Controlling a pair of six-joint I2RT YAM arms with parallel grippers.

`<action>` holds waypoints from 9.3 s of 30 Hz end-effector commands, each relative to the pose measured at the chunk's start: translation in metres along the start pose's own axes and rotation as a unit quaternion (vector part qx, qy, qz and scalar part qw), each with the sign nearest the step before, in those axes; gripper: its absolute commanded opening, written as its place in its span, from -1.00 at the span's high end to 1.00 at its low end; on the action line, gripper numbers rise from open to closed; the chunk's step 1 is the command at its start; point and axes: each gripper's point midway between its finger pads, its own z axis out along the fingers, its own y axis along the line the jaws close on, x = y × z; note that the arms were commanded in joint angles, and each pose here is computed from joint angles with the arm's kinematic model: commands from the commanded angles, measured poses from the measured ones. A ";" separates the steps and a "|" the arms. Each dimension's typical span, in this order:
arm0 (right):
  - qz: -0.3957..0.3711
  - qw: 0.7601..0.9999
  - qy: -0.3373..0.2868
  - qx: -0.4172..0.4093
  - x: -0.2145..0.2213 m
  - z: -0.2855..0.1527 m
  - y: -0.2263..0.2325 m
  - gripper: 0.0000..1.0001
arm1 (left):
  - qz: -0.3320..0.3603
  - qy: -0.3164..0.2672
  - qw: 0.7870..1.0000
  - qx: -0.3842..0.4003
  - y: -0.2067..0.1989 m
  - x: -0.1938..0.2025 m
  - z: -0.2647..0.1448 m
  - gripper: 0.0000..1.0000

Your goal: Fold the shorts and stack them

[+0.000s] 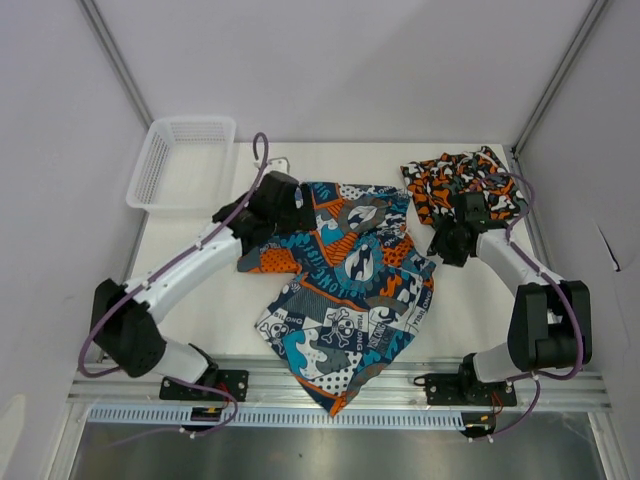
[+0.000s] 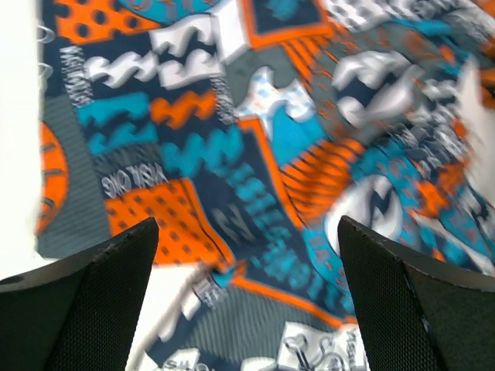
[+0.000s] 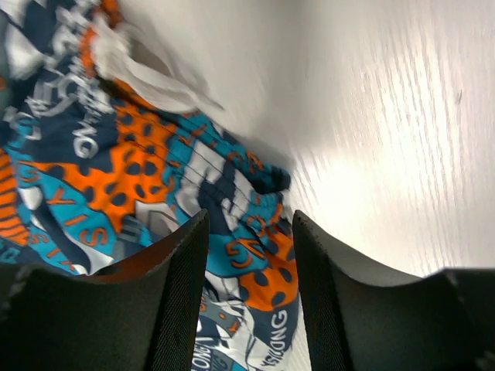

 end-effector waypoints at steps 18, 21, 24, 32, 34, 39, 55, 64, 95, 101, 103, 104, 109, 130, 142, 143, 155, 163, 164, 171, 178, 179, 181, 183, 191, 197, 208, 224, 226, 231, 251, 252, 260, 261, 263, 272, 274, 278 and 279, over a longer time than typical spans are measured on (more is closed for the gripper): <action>0.042 0.999 0.028 -0.020 0.040 0.041 -0.004 0.12 | 0.171 0.066 0.983 0.030 -0.044 0.201 -0.098 -0.98; 0.047 0.999 0.021 -0.010 0.041 0.041 -0.010 0.72 | 0.209 0.070 0.974 0.059 -0.058 0.224 -0.115 -0.98; 0.056 0.998 0.003 0.003 0.034 0.034 -0.020 1.00 | 0.262 0.064 0.959 0.081 -0.075 0.245 -0.134 -0.97; 0.069 0.996 -0.037 0.036 -0.008 0.036 -0.037 1.00 | 0.387 0.071 0.914 0.094 -0.101 0.303 -0.156 -0.96; 0.065 0.997 -0.036 0.037 -0.011 0.044 -0.037 1.00 | 0.401 0.072 0.906 0.115 -0.113 0.315 -0.168 -0.96; 0.053 0.997 -0.040 0.041 -0.012 0.061 -0.040 1.00 | 0.426 0.101 0.886 0.156 -0.124 0.345 -0.182 -0.82; 0.082 0.996 -0.027 -0.011 -0.004 0.076 -0.047 1.00 | 0.467 0.134 0.844 0.227 -0.158 0.397 -0.203 -0.38; 0.082 0.996 -0.026 -0.014 -0.003 0.076 -0.046 1.00 | 0.474 0.110 0.847 0.211 -0.170 0.398 -0.199 -0.39; 0.086 0.995 -0.024 -0.032 -0.001 0.074 -0.047 1.00 | 0.460 0.166 0.846 0.211 -0.163 0.417 -0.153 1.00; 0.084 0.996 -0.029 -0.009 0.003 0.059 -0.055 1.00 | 0.449 0.168 0.835 0.270 -0.185 0.412 -0.200 1.00; 0.082 0.996 -0.022 0.004 0.008 0.051 -0.059 1.00 | 0.449 0.167 0.831 0.283 -0.193 0.411 -0.217 1.00; 0.083 0.996 -0.021 0.010 0.009 0.047 -0.061 1.00 | 0.449 0.168 0.828 0.290 -0.197 0.409 -0.226 1.00; 0.084 0.996 -0.009 0.015 0.022 0.016 -0.062 1.00 | 0.417 0.196 0.814 0.354 -0.215 0.402 -0.271 1.00; 0.137 0.988 -0.068 0.021 -0.050 -0.097 -0.013 1.00 | 0.178 0.123 0.922 0.323 -0.108 0.182 -0.260 1.00; 0.219 0.974 -0.041 -0.035 -0.089 -0.070 0.051 1.00 | 0.107 0.007 0.975 0.195 -0.016 0.047 -0.213 1.00; 0.222 0.974 -0.036 -0.034 -0.090 -0.063 0.054 1.00 | 0.112 0.000 0.975 0.190 -0.013 0.038 -0.210 1.00; 0.256 0.965 -0.047 -0.046 -0.131 -0.041 0.085 1.00 | 0.058 0.001 0.989 0.136 0.020 -0.031 -0.139 1.00; 0.263 0.963 -0.035 -0.041 -0.143 -0.010 0.093 1.00 | 0.019 -0.006 0.995 0.095 0.044 -0.064 -0.106 1.00; 0.262 0.963 -0.038 -0.043 -0.146 -0.009 0.094 1.00 | 0.012 -0.004 0.995 0.099 0.047 -0.067 -0.103 1.00; 0.267 0.958 -0.069 -0.075 -0.163 -0.027 0.102 1.00 | 0.009 -0.017 0.991 0.131 0.033 -0.088 -0.115 1.00; 0.277 0.951 -0.092 -0.104 -0.176 -0.039 0.112 1.00 | 0.007 -0.024 0.993 0.117 0.036 -0.101 -0.117 1.00; 0.276 0.951 -0.088 -0.105 -0.176 -0.038 0.113 1.00 | 0.006 -0.023 0.993 0.116 0.036 -0.100 -0.115 1.00; 0.274 0.952 -0.086 -0.104 -0.176 -0.035 0.115 1.00 | 0.001 -0.016 0.994 0.104 0.040 -0.098 -0.106 1.00; 0.274 0.953 -0.079 -0.100 -0.175 -0.028 0.115 1.00 | -0.002 -0.007 0.995 0.100 0.042 -0.093 -0.098 1.00; 0.275 0.956 -0.071 -0.073 -0.169 -0.004 0.109 1.00 | -0.027 0.031 0.998 0.052 0.057 -0.074 -0.057 1.00; 0.276 0.956 -0.065 -0.078 -0.169 0.017 0.118 1.00 | -0.050 0.043 0.997 0.029 0.064 -0.074 -0.027 1.00; 0.270 0.958 -0.064 -0.078 -0.179 0.048 0.127 1.00 | -0.072 0.057 0.996 -0.008 0.081 -0.078 0.020 1.00; 0.193 0.966 -0.152 -0.085 -0.223 0.053 0.132 -0.84 | -0.084 0.068 0.992 -0.064 0.102 -0.069 0.060 -0.98; 0.167 0.970 -0.153 -0.091 -0.217 0.044 0.130 -0.77 | -0.078 0.050 0.994 -0.057 0.096 -0.076 0.046 -0.98; 0.073 0.978 -0.135 -0.141 -0.186 0.027 0.140 -0.35 | -0.039 0.043 0.998 -0.006 0.055 -0.053 0.023 -0.98; 0.024 0.994 -0.011 -0.103 -0.030 0.069 0.087 0.60 | 0.147 0.083 0.974 0.154 -0.091 0.088 0.032 -0.84; 0.026 0.994 -0.008 -0.103 -0.026 0.069 0.085 0.62 | 0.153 0.088 0.972 0.158 -0.097 0.094 0.033 -0.83; 0.021 0.996 0.015 -0.084 0.001 0.077 0.071 0.63 | 0.166 0.137 0.961 0.171 -0.113 0.154 0.052 -0.53; 0.021 0.996 0.016 -0.084 0.003 0.078 0.070 0.63 | 0.168 0.139 0.960 0.173 -0.114 0.159 0.052 -0.46; 0.020 0.996 0.016 -0.080 0.004 0.077 0.069 0.64 | 0.174 0.143 0.958 0.178 -0.119 0.167 0.051 -0.26; 0.018 0.997 0.010 -0.076 0.006 0.069 0.064 0.64 | 0.190 0.163 0.948 0.196 -0.125 0.218 0.045 0.29; 0.015 0.997 0.012 -0.078 0.008 0.067 0.064 0.64 | 0.205 0.170 0.946 0.184 -0.121 0.235 0.045 0.31; 0.009 0.996 0.012 -0.085 0.009 0.060 0.068 0.60 | 0.209 0.186 0.945 0.168 -0.108 0.256 0.049 0.38; 0.006 0.996 0.009 -0.088 0.007 0.057 0.069 0.54 | 0.208 0.189 0.945 0.166 -0.103 0.259 0.048 0.38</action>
